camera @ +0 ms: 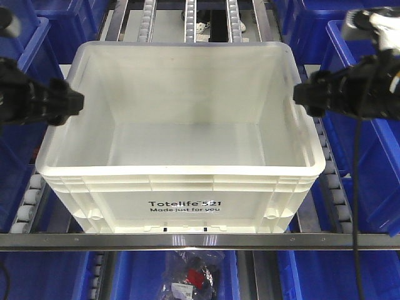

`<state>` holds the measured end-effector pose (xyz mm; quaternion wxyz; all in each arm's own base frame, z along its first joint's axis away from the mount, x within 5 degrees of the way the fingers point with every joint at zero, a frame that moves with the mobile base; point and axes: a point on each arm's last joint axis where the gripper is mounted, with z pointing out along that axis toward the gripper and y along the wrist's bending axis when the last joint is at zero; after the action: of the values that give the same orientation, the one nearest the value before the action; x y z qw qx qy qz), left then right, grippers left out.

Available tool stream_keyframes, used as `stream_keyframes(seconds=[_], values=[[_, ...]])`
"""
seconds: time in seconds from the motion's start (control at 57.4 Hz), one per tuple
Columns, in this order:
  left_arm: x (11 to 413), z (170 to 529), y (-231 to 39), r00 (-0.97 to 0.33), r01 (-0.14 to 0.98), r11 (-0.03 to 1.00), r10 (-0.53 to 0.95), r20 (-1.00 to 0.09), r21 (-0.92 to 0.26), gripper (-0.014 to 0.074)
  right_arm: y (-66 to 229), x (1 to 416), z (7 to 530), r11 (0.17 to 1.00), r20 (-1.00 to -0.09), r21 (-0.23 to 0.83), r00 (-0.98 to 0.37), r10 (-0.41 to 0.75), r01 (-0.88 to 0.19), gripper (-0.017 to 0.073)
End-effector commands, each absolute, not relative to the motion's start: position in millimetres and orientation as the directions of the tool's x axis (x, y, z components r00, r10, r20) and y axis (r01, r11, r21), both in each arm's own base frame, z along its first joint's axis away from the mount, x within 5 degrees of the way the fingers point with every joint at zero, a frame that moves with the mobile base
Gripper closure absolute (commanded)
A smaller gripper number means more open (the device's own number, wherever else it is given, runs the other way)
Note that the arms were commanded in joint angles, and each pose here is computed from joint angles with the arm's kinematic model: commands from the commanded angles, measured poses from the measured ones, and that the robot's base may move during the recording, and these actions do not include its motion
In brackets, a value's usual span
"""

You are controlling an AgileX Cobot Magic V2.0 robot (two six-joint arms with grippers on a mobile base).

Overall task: Move bin from left to right shelf
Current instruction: 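Lower both grippers onto the white tote's side rims and close them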

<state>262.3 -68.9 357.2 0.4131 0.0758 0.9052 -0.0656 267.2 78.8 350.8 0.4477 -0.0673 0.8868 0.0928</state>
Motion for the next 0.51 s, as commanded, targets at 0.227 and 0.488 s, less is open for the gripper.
stream_keyframes(seconds=[0.227, 0.488], values=[[305, 370, -82, -0.697, 0.183, 0.981, 0.084, -0.712, -0.063, 0.0031, 91, 318, 368, 0.982, -0.728, 0.067, -0.682, -0.075, -0.179, 0.0026], [315, 373, -77, -0.683, 0.099, 0.994, 0.042, -0.729, -0.036, 0.0031, 93, 332, 367, 0.986, -0.702, 0.045, -0.707, -0.085, -0.163, 0.0026]])
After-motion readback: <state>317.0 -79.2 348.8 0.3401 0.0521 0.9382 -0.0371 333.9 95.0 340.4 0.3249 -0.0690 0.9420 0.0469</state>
